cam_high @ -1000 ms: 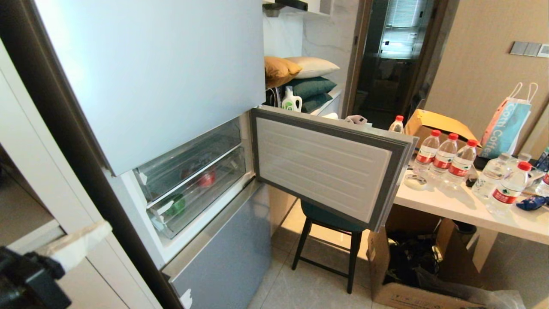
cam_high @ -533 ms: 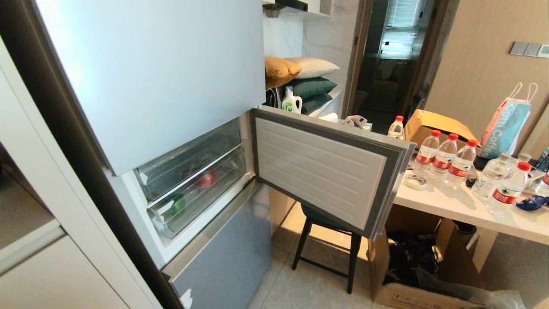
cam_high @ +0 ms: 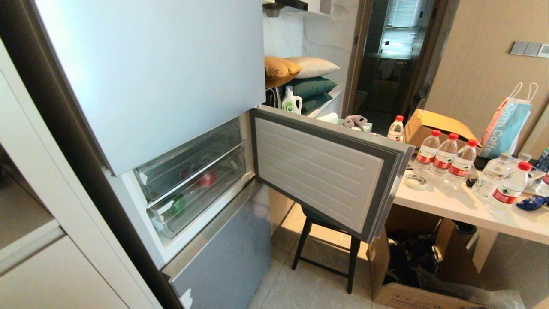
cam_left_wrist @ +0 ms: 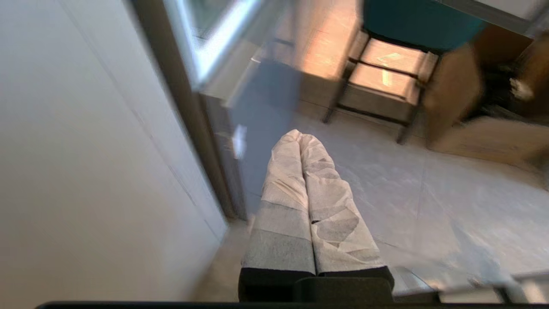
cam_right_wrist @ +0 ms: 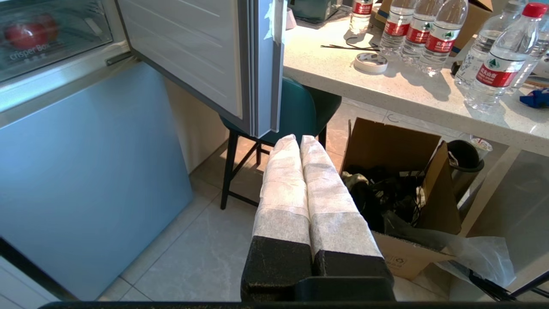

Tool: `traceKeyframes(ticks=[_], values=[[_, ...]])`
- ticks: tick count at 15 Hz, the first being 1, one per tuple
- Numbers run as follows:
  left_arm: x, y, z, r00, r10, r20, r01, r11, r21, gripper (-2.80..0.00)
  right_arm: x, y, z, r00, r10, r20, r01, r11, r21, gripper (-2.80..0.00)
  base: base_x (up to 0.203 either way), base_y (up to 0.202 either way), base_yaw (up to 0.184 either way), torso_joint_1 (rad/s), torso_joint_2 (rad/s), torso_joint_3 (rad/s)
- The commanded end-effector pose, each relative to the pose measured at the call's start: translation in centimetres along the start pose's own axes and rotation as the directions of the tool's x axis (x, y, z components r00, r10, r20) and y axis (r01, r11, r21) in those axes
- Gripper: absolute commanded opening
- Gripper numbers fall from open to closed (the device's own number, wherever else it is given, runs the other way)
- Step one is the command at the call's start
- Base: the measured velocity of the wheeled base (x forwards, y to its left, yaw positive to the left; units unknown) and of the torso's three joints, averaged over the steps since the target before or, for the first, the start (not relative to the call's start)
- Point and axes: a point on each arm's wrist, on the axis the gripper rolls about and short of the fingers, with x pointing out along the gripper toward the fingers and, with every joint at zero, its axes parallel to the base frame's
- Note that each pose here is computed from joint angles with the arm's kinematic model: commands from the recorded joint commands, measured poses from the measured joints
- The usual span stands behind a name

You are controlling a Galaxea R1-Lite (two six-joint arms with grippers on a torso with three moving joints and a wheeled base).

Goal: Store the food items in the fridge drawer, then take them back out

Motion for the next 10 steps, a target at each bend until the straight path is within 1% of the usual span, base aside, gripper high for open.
traceKeyframes(ticks=[1, 2, 3, 4, 5, 6, 7, 9, 10], values=[[-0.7, -0.1, -0.3, 0.995, 0.055, 0.087, -0.058, 0.998, 0.035, -2.80, 0.0, 0.0, 0.0, 1.000, 0.002, -0.003, -0.002, 1.000, -0.002, -2.80, 0.000, 0.000, 0.000, 0.000, 0.00, 0.000], [-1.0, -0.1, -0.6, 0.990, 0.046, 0.135, -0.054, 0.997, 0.056, -2.80, 0.0, 0.0, 0.0, 1.000, 0.001, 0.001, -0.001, 1.000, 0.001, -2.80, 0.000, 0.000, 0.000, 0.000, 0.00, 0.000], [-1.5, -0.2, -1.0, 0.979, 0.025, 0.201, -0.041, 0.996, 0.075, -2.80, 0.0, 0.0, 0.0, 1.000, -0.003, 0.003, 0.003, 1.000, 0.013, -2.80, 0.000, 0.000, 0.000, 0.000, 0.00, 0.000], [-1.8, -0.2, -1.2, 0.968, 0.005, 0.251, -0.030, 0.995, 0.094, -2.80, 0.0, 0.0, 0.0, 1.000, -0.007, 0.006, 0.006, 0.999, 0.031, -2.80, 0.000, 0.000, 0.000, 0.000, 0.00, 0.000], [-1.8, -0.2, -1.3, 0.964, -0.010, 0.267, -0.020, 0.994, 0.110, -2.80, 0.0, 0.0, 0.0, 1.000, -0.010, 0.006, 0.009, 0.999, 0.040, -2.80, 0.000, 0.000, 0.000, 0.000, 0.00, 0.000], [-1.7, -0.2, -1.4, 0.966, -0.011, 0.259, -0.021, 0.993, 0.118, -2.80, 0.0, 0.0, 0.0, 1.000, -0.010, 0.006, 0.010, 0.999, 0.040, -2.80, 0.000, 0.000, 0.000, 0.000, 0.00, 0.000], [-1.7, -0.2, -1.4, 0.966, 0.008, 0.259, -0.034, 0.995, 0.097, -2.80, 0.0, 0.0, 0.0, 1.000, -0.008, 0.006, 0.008, 0.999, 0.040, -2.80, 0.000, 0.000, 0.000, 0.000, 0.00, 0.000], [-1.7, -0.1, -1.3, 0.965, 0.031, 0.260, -0.041, 0.999, 0.030, -2.80, 0.0, 0.0, 0.0, 1.000, -0.010, 0.006, 0.010, 0.999, 0.041, -2.80, 0.000, 0.000, 0.000, 0.000, 0.00, 0.000], [-1.7, -0.1, -1.3, 0.965, 0.036, 0.261, -0.040, 0.999, 0.010, -2.80, 0.0, 0.0, 0.0, 1.000, -0.010, 0.006, 0.010, 0.999, 0.041, -2.80, 0.000, 0.000, 0.000, 0.000, 0.00, 0.000]])
